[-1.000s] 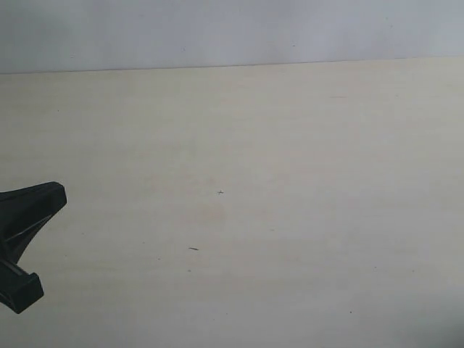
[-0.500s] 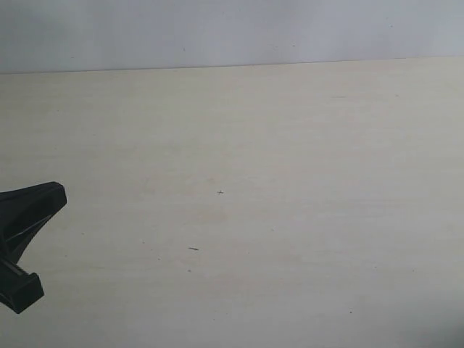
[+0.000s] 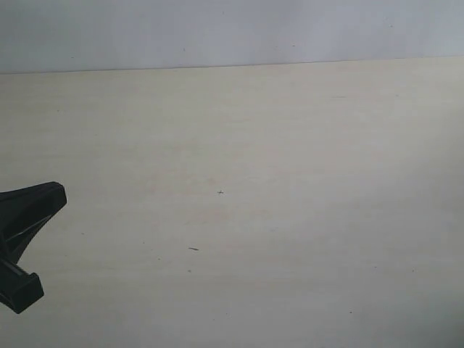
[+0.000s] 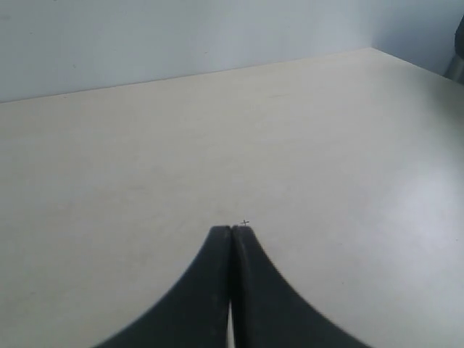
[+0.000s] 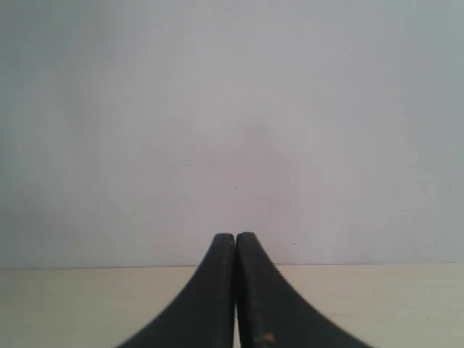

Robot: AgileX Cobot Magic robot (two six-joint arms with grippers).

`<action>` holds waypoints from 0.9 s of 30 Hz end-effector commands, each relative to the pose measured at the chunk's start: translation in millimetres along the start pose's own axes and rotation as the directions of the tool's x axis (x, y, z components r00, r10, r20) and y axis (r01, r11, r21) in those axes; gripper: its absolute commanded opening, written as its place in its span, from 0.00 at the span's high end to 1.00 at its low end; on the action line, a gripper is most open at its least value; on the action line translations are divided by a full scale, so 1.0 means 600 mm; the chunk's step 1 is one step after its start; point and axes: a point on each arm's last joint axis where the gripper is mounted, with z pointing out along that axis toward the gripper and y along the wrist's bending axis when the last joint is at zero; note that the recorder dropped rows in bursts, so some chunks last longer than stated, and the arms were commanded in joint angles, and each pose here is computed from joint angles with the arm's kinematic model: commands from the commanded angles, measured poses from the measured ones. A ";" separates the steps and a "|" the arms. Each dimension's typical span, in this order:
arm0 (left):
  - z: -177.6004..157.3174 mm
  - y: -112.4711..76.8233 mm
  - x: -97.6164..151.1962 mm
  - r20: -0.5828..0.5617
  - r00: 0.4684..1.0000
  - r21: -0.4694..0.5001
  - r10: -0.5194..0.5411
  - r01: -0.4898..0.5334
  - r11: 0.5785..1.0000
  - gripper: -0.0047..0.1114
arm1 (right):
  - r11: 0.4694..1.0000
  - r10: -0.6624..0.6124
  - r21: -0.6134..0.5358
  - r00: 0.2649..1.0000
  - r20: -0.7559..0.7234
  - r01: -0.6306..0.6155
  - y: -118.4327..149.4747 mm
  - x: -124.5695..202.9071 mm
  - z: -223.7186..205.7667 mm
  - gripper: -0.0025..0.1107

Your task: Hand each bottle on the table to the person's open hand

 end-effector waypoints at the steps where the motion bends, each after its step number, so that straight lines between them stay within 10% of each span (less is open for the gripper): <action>1: -0.001 0.002 -0.002 0.018 1.000 -0.010 -0.009 0.009 1.000 0.96 | 1.000 -0.002 0.002 1.000 0.000 0.002 -0.001 0.001 -0.001 0.98; 27: -0.001 0.002 -0.002 0.018 1.000 -0.010 -0.009 0.009 1.000 0.96 | 0.996 -0.075 0.052 0.997 0.036 0.073 -0.007 -0.008 -0.024 0.98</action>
